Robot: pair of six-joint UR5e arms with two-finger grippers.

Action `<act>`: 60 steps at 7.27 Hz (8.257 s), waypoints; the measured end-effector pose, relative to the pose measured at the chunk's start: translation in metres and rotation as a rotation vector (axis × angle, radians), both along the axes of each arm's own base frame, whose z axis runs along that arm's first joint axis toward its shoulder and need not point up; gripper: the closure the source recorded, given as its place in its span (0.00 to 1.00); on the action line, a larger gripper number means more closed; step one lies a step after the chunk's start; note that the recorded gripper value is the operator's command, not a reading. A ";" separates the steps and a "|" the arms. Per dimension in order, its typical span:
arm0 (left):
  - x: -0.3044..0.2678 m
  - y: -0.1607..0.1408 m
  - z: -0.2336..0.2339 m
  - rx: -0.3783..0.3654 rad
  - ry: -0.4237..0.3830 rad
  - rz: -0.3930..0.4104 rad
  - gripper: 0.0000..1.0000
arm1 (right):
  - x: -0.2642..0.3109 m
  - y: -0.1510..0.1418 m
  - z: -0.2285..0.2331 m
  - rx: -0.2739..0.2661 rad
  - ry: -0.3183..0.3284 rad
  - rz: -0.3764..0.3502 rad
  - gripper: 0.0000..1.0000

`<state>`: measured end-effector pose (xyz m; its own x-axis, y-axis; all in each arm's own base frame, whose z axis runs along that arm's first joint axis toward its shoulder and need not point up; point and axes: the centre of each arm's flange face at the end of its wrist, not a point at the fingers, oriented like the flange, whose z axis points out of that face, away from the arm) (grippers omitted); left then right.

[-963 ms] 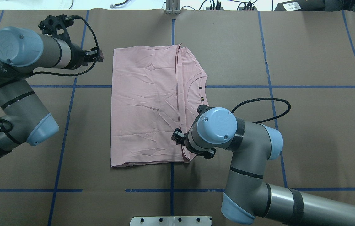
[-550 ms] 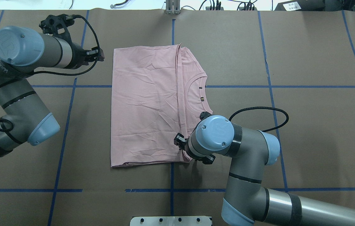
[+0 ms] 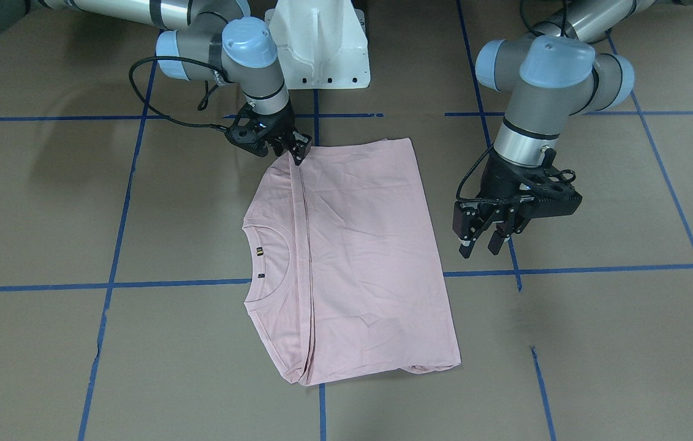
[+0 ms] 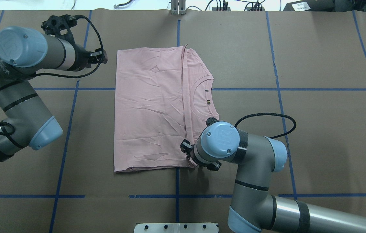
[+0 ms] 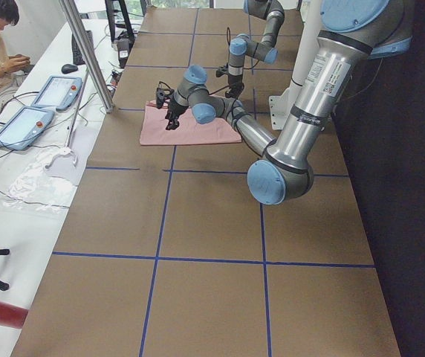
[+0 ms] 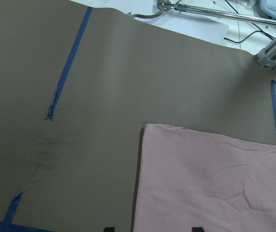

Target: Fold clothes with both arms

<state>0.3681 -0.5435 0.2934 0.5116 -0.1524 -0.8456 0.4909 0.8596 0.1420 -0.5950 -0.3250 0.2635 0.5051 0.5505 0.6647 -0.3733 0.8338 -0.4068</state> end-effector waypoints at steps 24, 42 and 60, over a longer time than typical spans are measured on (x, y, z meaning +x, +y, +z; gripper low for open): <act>0.161 0.284 0.032 -0.627 0.070 0.029 1.00 | 0.047 0.011 -0.018 0.021 -0.064 0.006 1.00; 0.076 0.151 -0.099 -0.321 0.082 -0.006 1.00 | 0.141 -0.125 -0.088 -0.012 -0.043 0.291 1.00; -0.137 -0.034 0.097 0.219 -0.092 0.212 0.54 | 0.442 -0.371 0.183 0.344 0.016 -0.029 0.00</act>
<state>0.2312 -0.5780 0.3904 0.5883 0.1466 -0.7952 0.2806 0.8853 0.3708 -0.1532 -0.6959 0.4466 0.5294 0.2806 0.8006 -0.3515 0.9315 -0.0940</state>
